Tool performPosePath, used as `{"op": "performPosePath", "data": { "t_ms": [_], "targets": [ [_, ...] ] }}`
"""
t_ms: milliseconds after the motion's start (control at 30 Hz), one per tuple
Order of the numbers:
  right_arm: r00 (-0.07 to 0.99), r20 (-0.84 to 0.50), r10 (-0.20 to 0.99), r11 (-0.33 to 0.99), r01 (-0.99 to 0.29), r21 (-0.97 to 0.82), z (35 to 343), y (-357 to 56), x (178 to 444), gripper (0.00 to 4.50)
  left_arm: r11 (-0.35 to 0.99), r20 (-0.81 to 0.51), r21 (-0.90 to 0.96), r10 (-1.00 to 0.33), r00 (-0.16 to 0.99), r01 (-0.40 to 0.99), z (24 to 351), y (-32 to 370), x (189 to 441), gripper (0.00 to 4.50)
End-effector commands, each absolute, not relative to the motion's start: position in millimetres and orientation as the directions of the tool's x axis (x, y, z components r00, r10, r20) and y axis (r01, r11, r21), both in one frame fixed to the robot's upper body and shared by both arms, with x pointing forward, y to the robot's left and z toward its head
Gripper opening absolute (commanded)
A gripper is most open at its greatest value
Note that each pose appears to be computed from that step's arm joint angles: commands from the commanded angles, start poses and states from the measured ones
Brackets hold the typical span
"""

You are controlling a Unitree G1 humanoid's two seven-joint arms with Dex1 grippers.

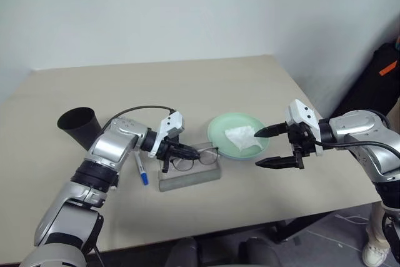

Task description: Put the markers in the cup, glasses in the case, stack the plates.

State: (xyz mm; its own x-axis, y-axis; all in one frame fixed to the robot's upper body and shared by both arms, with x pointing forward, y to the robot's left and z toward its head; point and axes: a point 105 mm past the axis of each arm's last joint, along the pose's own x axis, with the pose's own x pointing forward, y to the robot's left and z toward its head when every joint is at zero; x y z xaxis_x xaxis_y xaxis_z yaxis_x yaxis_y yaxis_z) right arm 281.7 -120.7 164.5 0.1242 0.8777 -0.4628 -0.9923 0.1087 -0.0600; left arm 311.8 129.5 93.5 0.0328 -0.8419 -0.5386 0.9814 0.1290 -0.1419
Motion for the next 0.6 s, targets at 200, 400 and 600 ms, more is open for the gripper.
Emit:
{"op": "performPosePath", "data": {
  "t_ms": [200,400,600],
  "targets": [
    [0.142,-0.451,0.881,0.099,-0.988,-0.117,178.2,-120.8,280.6,4.46,0.121,-0.576,-0.126,-0.817,0.026,0.985,87.7,140.2,305.5,0.02],
    [0.139,-0.453,0.881,0.094,-0.988,-0.119,178.1,-119.8,280.7,4.46,0.089,-0.578,-0.180,-0.816,-0.032,0.980,79.2,139.4,290.6,0.02],
    [0.135,-0.456,0.880,0.089,-0.989,-0.120,177.0,-119.1,279.9,4.46,0.067,-0.576,-0.235,-0.813,-0.084,0.970,75.6,138.4,281.7,0.50]
  ]
}}
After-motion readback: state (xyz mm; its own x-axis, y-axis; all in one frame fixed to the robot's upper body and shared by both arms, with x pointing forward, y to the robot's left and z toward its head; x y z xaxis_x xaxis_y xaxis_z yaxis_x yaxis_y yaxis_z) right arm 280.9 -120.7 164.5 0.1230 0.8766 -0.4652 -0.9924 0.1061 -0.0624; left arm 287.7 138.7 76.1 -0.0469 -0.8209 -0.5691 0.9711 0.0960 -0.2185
